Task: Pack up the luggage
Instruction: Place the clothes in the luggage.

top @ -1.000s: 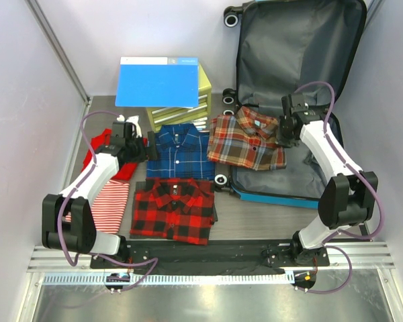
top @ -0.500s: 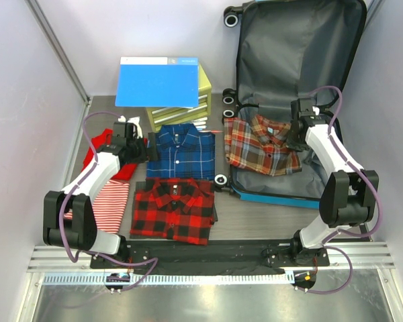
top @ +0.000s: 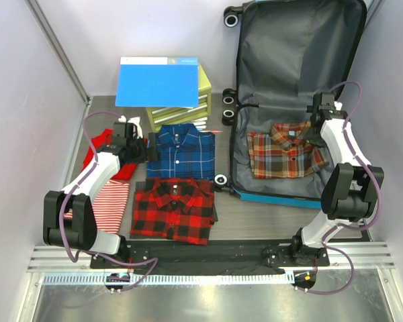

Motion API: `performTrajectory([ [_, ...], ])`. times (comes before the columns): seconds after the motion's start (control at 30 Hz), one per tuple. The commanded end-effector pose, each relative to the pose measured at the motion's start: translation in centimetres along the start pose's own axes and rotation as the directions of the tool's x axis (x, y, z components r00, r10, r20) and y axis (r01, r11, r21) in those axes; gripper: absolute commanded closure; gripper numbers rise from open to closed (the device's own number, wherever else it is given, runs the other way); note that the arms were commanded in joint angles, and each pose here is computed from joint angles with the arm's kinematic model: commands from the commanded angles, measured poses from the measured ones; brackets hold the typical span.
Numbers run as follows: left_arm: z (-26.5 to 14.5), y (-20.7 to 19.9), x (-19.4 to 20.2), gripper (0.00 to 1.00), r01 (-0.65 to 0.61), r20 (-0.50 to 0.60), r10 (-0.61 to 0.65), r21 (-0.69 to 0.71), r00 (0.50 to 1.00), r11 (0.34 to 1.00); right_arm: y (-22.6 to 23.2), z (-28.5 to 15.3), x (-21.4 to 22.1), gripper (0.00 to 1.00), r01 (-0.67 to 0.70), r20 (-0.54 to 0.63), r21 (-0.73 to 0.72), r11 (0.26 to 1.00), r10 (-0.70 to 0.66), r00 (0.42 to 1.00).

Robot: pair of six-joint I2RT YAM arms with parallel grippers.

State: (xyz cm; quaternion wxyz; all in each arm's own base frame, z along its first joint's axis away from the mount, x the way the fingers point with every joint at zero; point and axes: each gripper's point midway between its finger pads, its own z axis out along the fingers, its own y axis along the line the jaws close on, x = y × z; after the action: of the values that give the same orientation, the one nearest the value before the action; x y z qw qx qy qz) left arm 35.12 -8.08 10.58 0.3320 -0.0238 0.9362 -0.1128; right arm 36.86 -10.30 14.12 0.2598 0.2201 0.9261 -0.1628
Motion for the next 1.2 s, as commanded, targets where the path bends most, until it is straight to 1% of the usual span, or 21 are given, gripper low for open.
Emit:
performTrajectory([
  [0.0, -0.1, -0.7, -1.2, 0.0, -0.017, 0.038, 0.016, 0.028, 0.999, 0.999, -1.9, -0.9, -4.4, 0.99, -0.021, 0.113, 0.06, 0.998, 0.015, 0.993],
  [0.03, -0.1, -0.7, -1.3, 0.0, -0.015, 0.038, 0.013, 0.027, 0.999, 1.0, -2.1, -1.1, -4.9, 0.99, -0.033, 0.127, 0.062, 0.998, 0.025, 0.992],
  [0.2, 0.0, -0.7, -0.9, 0.0, -0.008, 0.036, 0.007, 0.028, 0.999, 1.0, -3.6, -0.5, -5.0, 0.99, -0.075, 0.112, 0.09, 0.993, 0.064, 0.992],
  [0.37, 0.0, -0.5, -0.8, 0.0, -0.008, 0.039, 0.007, 0.024, 0.999, 1.0, -4.0, 1.0, -3.4, 0.99, -0.095, 0.063, 0.11, 0.989, 0.088, 0.994],
  [0.53, -0.1, -0.7, -1.2, 0.0, -0.009, 0.046, 0.008, 0.027, 0.999, 1.0, -4.1, 2.5, -1.3, 0.99, -0.087, 0.001, 0.127, 0.988, 0.088, 0.996],
  [0.7, -0.2, -1.0, -1.3, 0.0, -0.007, 0.044, 0.005, 0.041, 0.999, 0.999, -3.9, 3.0, -0.6, 0.99, -0.087, -0.023, 0.123, 0.989, 0.091, 0.996],
  [0.73, -0.2, -1.0, -1.3, 0.0, -0.006, 0.042, 0.005, 0.042, 0.999, 0.999, -4.0, 2.7, -0.8, 0.96, -0.088, -0.022, 0.121, 0.989, 0.091, 0.996],
  [0.77, -0.2, -0.9, -1.3, 0.0, -0.005, 0.04, 0.003, 0.037, 0.999, 0.999, -3.9, 2.1, -1.2, 0.8, -0.096, -0.012, 0.107, 0.99, 0.097, 0.995],
  [0.8, -0.3, -0.9, -1.5, 0.0, -0.004, 0.044, 0.002, 0.037, 0.999, 0.999, -3.9, 1.8, -1.5, 0.68, -0.098, -0.004, 0.104, 0.99, 0.099, 0.995],
  [0.83, -0.3, -1.0, -1.6, 0.0, -0.005, 0.047, 0.004, 0.037, 0.999, 0.999, -4.1, 0.9, -2.3, 0.48, -0.106, 0.01, 0.099, 0.99, 0.105, 0.994],
  [0.93, -0.4, -1.2, -1.8, 0.0, -0.006, 0.048, 0.004, 0.045, 0.999, 0.999, -4.5, -1.7, -4.4, 0.24, -0.124, 0.061, 0.077, 0.989, 0.119, 0.991],
  [1.03, -0.4, -1.3, -2.1, 0.0, -0.003, 0.052, 0.0, 0.052, 0.999, 0.999, -4.8, -4.5, -6.2, 0.17, -0.138, 0.114, 0.041, 0.99, 0.133, 0.984],
  [1.1, -0.5, -1.5, -2.4, 0.0, 0.004, 0.059, -0.007, 0.055, 0.998, 0.998, -4.7, -5.8, -6.8, 0.17, -0.14, 0.144, 0.008, 0.99, 0.137, 0.98],
  [1.17, -0.7, -1.5, -2.7, 0.0, 0.013, 0.067, -0.016, 0.048, 0.998, 0.999, -3.7, -7.3, -7.2, 0.17, -0.129, 0.17, -0.07, 0.989, 0.14, 0.975],
])
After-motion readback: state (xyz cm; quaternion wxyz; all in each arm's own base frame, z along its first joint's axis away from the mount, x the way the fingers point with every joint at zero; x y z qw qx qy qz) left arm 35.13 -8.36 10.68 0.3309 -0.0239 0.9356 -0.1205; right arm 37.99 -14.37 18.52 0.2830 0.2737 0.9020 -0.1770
